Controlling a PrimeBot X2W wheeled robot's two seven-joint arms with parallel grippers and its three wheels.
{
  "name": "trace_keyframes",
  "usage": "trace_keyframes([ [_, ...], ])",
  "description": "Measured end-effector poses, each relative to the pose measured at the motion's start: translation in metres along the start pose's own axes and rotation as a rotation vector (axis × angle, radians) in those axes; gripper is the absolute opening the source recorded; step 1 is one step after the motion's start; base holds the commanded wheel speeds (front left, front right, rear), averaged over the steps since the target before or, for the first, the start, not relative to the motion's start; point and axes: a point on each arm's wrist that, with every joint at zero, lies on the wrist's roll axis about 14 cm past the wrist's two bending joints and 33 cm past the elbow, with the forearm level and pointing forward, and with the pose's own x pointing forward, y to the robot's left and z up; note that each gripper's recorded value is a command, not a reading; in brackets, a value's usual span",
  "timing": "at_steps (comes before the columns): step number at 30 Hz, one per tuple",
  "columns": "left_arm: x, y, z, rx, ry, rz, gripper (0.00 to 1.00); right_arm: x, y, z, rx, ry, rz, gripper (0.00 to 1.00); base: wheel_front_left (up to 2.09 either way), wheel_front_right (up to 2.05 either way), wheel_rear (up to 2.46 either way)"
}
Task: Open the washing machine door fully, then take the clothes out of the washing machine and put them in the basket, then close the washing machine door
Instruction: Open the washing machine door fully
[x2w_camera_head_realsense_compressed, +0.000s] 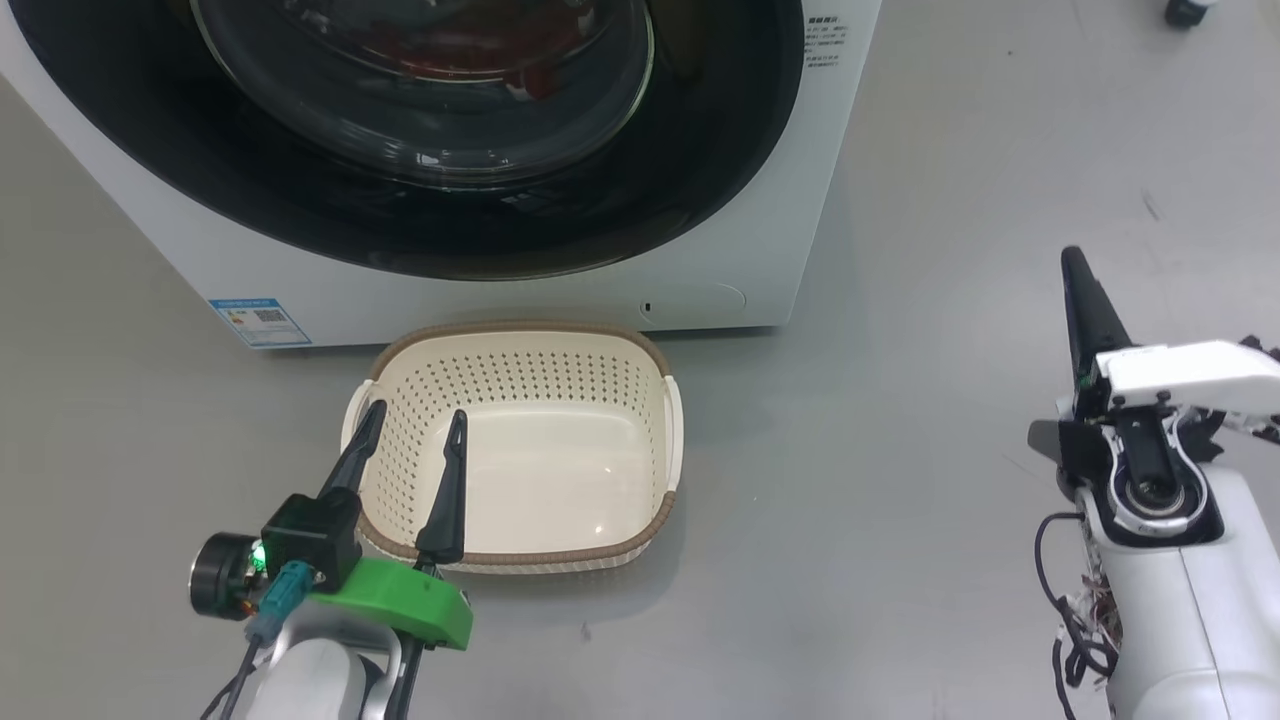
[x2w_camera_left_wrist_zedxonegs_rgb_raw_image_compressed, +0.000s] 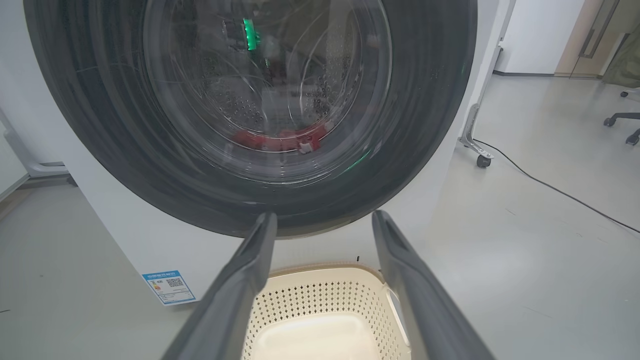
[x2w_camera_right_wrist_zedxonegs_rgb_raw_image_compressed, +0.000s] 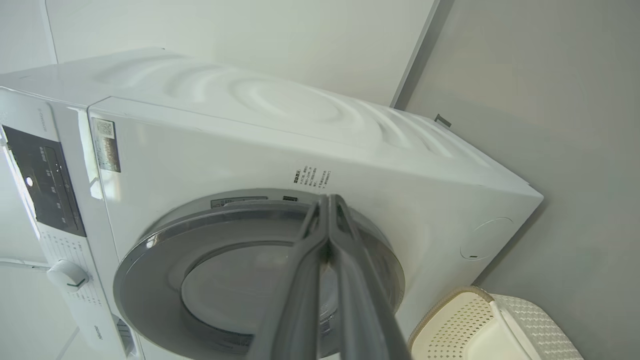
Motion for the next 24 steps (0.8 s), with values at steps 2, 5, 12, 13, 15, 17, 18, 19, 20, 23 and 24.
trace_keyframes([
  [2,0.004,0.001,0.0,0.0,-0.002,0.001,1.0,0.012,0.007,-0.004,0.008,0.022,0.021,0.0,0.0,0.0,0.0],
  [5,0.011,0.001,-0.001,0.001,-0.001,-0.008,1.0,0.028,0.016,-0.012,0.019,0.069,0.052,0.0,0.0,0.0,0.0],
  [12,0.026,0.004,-0.004,0.005,0.001,-0.012,1.0,0.068,0.036,-0.019,0.02,0.153,0.12,0.0,0.0,0.0,0.0],
  [13,0.029,0.005,-0.005,0.005,0.001,-0.011,1.0,0.073,0.039,-0.021,0.023,0.167,0.13,0.0,0.0,0.0,0.0],
  [15,0.033,0.006,-0.007,0.005,0.005,-0.013,1.0,0.084,0.045,-0.025,0.065,0.188,0.153,0.0,0.0,0.0,0.0],
  [17,0.037,0.007,-0.009,0.004,0.009,-0.016,1.0,0.094,0.051,-0.03,0.111,0.215,0.166,0.0,0.0,0.0,0.0],
  [18,0.039,0.008,-0.011,0.003,0.012,-0.016,1.0,0.099,0.053,-0.034,0.125,0.229,0.175,0.0,0.0,0.0,0.0],
  [19,0.041,0.008,-0.012,0.004,0.014,-0.017,1.0,0.104,0.056,-0.037,0.134,0.244,0.184,0.0,0.0,0.0,0.0],
  [20,0.043,0.008,-0.014,0.004,0.017,-0.018,1.0,0.109,0.058,-0.039,0.152,0.257,0.189,0.0,0.0,0.0,0.0],
  [23,0.049,0.009,-0.019,0.004,0.027,-0.02,1.0,0.123,0.063,-0.047,0.161,0.305,0.208,0.0,0.0,0.0,0.0],
  [24,0.051,0.01,-0.021,0.005,0.031,-0.019,1.0,0.127,0.064,-0.05,0.156,0.323,0.21,0.0,0.0,0.0,0.0],
])
